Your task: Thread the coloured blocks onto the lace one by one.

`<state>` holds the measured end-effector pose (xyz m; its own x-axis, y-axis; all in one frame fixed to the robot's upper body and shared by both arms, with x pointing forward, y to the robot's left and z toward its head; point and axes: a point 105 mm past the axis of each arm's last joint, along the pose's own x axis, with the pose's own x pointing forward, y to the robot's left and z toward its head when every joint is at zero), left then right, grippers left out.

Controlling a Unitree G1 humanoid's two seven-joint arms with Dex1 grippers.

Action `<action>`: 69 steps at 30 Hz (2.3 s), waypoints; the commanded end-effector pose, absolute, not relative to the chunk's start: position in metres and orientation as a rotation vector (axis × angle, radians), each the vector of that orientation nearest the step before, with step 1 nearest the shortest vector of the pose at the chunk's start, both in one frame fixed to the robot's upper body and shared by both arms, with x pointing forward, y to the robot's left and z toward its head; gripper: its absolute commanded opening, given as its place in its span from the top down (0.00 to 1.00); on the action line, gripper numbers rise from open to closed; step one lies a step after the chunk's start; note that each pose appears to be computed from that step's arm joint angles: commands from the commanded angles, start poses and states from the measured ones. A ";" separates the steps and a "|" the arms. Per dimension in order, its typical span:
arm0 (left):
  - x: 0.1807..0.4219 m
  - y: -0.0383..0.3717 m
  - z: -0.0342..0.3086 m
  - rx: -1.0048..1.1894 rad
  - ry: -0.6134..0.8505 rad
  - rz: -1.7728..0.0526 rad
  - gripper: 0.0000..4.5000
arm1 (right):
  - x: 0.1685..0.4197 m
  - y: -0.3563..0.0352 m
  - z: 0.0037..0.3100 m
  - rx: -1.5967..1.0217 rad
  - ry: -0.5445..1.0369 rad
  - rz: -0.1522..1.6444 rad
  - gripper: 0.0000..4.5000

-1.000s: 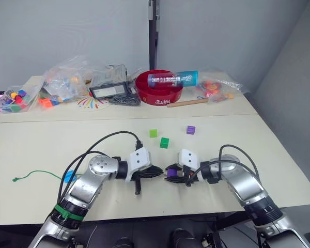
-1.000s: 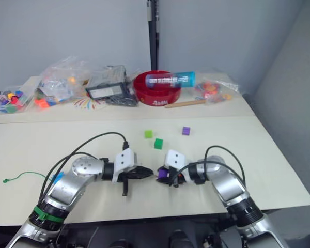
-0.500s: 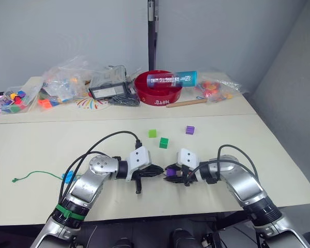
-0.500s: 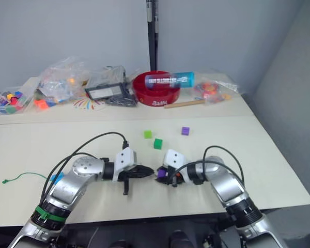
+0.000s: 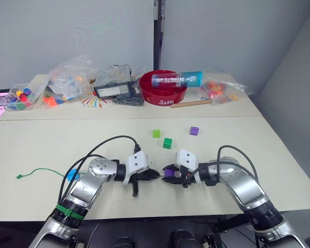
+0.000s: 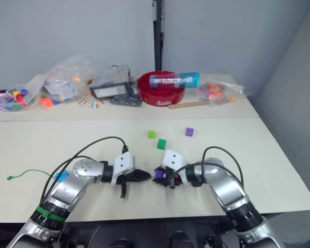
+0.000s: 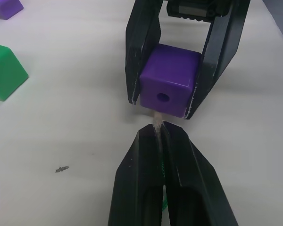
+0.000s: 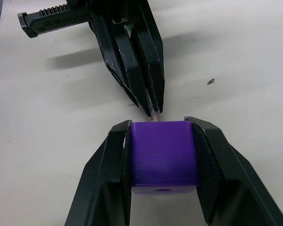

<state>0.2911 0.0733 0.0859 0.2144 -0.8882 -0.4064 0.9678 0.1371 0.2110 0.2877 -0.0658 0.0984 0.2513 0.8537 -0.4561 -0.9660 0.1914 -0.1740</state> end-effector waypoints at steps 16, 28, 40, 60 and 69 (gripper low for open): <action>0.285 0.075 0.080 0.476 0.241 -1.400 1.00 | 0.282 -0.089 0.083 -0.488 0.369 1.294 0.73; 0.286 0.073 0.093 0.434 0.207 -1.407 1.00 | 0.276 -0.084 0.085 -0.477 0.352 1.357 0.73; 0.289 0.066 0.101 0.444 0.173 -1.398 1.00 | 0.273 -0.080 0.086 -0.471 0.352 1.374 0.73; 0.282 0.046 0.110 0.437 0.131 -1.462 1.00 | 0.279 -0.072 0.086 -0.479 0.343 1.345 0.73; 0.280 0.047 0.110 0.413 0.154 -1.467 1.00 | 0.281 -0.069 0.088 -0.470 0.333 1.342 0.73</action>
